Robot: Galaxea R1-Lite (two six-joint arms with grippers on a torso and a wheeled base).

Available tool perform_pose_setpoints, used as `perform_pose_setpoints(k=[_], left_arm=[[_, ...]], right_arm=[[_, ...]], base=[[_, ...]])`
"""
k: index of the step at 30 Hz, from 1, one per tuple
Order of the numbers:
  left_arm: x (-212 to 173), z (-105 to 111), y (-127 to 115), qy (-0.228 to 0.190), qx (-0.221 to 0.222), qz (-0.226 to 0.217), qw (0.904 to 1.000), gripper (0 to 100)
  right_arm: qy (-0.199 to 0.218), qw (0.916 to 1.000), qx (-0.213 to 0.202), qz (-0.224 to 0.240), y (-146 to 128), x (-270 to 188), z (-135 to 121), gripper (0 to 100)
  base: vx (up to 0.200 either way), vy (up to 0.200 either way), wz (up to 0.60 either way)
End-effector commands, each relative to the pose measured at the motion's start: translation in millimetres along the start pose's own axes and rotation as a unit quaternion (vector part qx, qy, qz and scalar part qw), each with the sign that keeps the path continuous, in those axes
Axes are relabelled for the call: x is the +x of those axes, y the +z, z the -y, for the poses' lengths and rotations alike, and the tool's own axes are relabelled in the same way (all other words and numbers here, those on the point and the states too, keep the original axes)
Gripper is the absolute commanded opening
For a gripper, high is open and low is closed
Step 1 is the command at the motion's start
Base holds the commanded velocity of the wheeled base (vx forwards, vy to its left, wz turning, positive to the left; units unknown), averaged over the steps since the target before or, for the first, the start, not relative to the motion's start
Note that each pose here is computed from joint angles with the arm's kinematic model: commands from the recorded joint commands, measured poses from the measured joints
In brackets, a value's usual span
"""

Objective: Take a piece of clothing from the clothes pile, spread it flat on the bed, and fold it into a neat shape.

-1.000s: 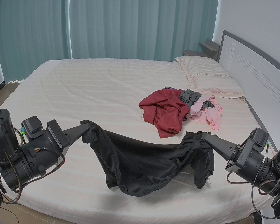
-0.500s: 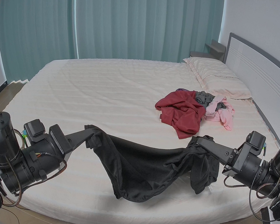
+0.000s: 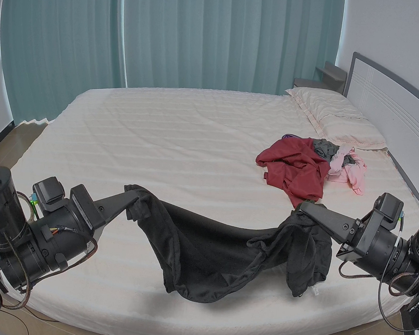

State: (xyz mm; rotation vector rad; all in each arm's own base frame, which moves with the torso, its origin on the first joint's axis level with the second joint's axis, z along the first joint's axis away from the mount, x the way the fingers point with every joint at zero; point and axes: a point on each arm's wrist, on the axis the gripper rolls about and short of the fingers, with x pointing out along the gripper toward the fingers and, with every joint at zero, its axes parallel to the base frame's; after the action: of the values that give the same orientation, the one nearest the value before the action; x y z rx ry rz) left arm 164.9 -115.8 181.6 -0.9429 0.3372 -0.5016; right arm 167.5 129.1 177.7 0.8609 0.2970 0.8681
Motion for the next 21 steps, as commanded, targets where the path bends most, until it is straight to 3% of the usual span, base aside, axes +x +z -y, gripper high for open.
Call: perform_pose_setpoints(k=[1,3,12,21], left_arm=[[0.1,-0.4,-0.2,0.002,0.0,0.001,1.0,0],[0.1,-0.4,-0.2,0.002,0.0,0.001,1.0,0],[0.4,-1.7,-0.7,0.005,0.001,0.0,1.0,0],[-2.0,-2.6,-1.1,0.007,0.003,0.002,1.0,0]], right_arm=[[0.001,1.0,-0.001,0.002,0.8,-0.4,-0.7,0],[0.002,1.0,-0.002,0.008,3.0,-2.2,-1.6,0],[0.001,0.9998,-0.006,0.019,7.6,-4.6,-1.5,0],[-0.02,0.9989,-0.011,0.041,17.3,-10.1,6.7,0]], base=[[0.0,0.2,0.0],[0.0,0.2,0.0],[0.0,0.0,0.0],[-0.2,0.0,0.0]])
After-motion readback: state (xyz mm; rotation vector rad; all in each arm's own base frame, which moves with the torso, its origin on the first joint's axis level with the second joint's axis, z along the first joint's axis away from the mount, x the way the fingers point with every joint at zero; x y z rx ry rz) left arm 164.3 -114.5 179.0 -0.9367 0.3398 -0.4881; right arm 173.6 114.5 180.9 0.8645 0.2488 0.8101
